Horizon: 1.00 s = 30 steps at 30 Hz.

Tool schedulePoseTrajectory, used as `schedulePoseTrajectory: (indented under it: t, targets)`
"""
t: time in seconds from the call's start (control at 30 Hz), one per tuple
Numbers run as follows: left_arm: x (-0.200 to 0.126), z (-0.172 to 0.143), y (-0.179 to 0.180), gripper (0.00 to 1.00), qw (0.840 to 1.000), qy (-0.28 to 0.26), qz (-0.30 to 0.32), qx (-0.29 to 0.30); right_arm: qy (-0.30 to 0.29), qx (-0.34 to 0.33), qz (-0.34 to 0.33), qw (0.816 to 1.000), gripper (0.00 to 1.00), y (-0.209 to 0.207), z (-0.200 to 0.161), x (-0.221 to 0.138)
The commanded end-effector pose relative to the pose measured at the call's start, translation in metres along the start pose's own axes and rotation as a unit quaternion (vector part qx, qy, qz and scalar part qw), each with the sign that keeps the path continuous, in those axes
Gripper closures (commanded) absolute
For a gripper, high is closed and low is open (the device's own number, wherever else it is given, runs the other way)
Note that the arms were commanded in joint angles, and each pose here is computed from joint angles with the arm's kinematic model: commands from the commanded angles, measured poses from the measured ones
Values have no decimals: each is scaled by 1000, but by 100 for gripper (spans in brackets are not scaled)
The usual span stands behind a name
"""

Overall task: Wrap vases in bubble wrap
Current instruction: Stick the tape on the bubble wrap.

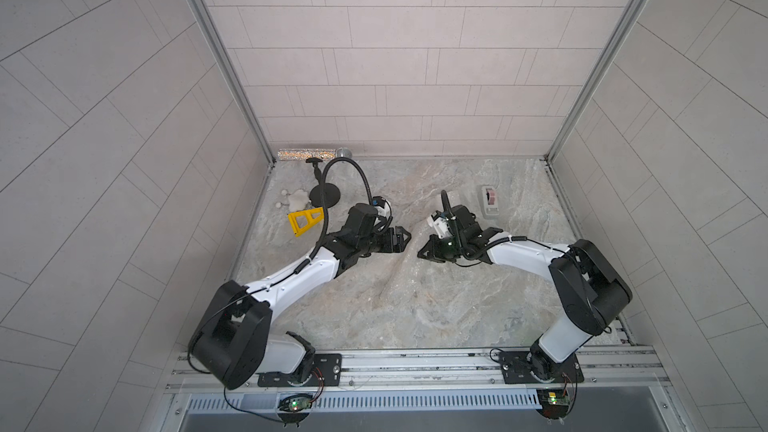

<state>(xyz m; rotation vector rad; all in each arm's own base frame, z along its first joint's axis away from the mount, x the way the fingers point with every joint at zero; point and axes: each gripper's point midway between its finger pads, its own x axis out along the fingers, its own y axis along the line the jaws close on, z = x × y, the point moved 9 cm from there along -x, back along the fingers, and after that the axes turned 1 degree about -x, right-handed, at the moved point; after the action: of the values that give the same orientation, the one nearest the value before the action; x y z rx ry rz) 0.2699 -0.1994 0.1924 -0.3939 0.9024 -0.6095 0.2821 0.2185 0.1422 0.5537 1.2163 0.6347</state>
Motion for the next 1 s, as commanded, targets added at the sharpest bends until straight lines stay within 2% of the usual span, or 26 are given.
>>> schedulePoseTrajectory:
  t: [0.0,0.17,0.4,0.77,0.97]
  targets:
    - [18,4,-3,18,1000,21,-7,4,10,13,-23,1000,100,-8,-6,7]
    - [43,-2,4,20,998,53,-18,-3,11,12,-26,1000,100,-8,-7,5]
    - [57,-19,21,30,997,77,-4,-12,9,9,-25,1000,100,-7,-6,4]
    - [61,-40,36,50,995,98,-13,-16,5,2,-22,1000,100,-3,-4,0]
    - [63,-45,41,56,995,102,-10,-15,-16,-16,-24,999,100,10,2,-15]
